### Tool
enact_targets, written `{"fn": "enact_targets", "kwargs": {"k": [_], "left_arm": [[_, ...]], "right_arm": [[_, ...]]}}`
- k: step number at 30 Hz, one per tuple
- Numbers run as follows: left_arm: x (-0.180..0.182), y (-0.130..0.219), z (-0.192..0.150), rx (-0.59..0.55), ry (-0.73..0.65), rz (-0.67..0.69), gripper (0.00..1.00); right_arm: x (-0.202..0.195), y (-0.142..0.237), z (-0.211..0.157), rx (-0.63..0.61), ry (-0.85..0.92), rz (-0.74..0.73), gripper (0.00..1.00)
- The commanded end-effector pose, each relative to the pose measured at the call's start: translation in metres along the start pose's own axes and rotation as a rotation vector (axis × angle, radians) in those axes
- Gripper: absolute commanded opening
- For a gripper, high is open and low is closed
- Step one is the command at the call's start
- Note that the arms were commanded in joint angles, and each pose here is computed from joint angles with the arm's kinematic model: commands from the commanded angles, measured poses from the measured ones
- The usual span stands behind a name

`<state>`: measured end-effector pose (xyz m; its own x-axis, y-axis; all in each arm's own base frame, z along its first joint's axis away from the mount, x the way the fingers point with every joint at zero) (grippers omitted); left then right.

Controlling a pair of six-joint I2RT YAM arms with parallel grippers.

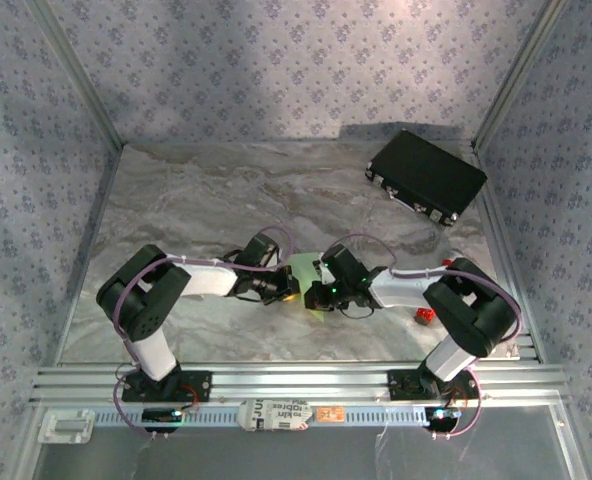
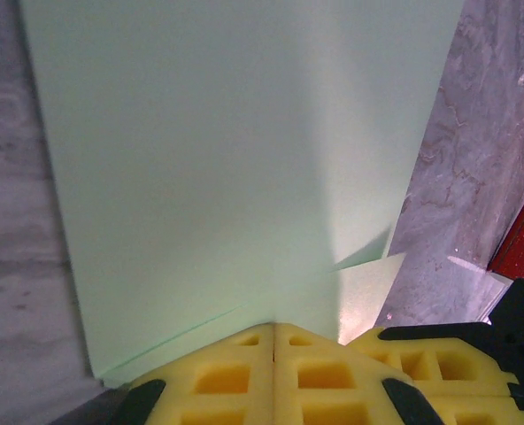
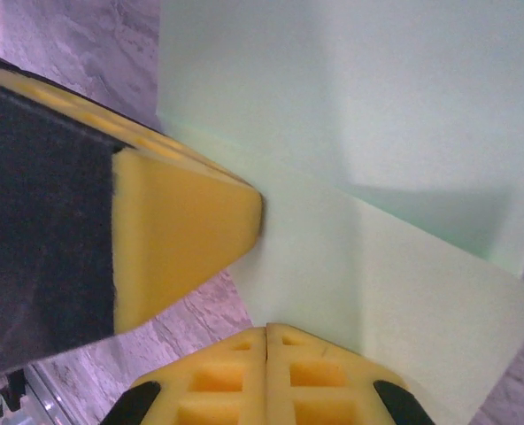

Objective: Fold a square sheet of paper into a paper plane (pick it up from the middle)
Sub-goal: Third fold the triangle at the center of the table.

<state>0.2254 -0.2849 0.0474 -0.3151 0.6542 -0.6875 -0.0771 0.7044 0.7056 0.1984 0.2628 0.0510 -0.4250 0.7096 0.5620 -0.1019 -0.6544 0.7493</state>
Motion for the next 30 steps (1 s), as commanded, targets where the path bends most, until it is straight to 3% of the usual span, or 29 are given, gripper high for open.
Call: {"fn": "enact_targets", "kwargs": {"k": [1, 11, 19, 30], "left_arm": [[0.018, -0.004, 0.002, -0.008, 0.029, 0.044, 0.01], [0.02, -0.005, 0.002, -0.005, 0.038, 0.047, 0.0], [0.022, -0.005, 0.002, -0.007, 0.041, 0.05, 0.0], [0.029, -0.008, 0.003, -0.005, 0.047, 0.07, 0.0]], "right_arm": [[-0.009, 0.007, -0.017, 0.036, -0.027, -0.047, 0.01], [0.018, 0.002, 0.014, -0.015, 0.024, 0.025, 0.02], [0.002, -0.022, 0.0, 0.019, -0.018, -0.032, 0.03], [0.002, -0.004, -0.018, 0.016, -0.02, 0.014, 0.07]]}}
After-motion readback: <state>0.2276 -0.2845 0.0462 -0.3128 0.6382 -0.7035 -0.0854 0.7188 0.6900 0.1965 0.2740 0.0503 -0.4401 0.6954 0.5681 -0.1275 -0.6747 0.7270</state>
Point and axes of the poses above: each hand's point on the last joint's axis, 136 mm out from that joint toward the fingers, its own y axis back along the fingers, its own x axis along the line the jaws close on, z = x × y, the point moved 4 cm from there along y, back along the fingers, and after that the axes turned 13 degrees about y, right-handed, at the moved point
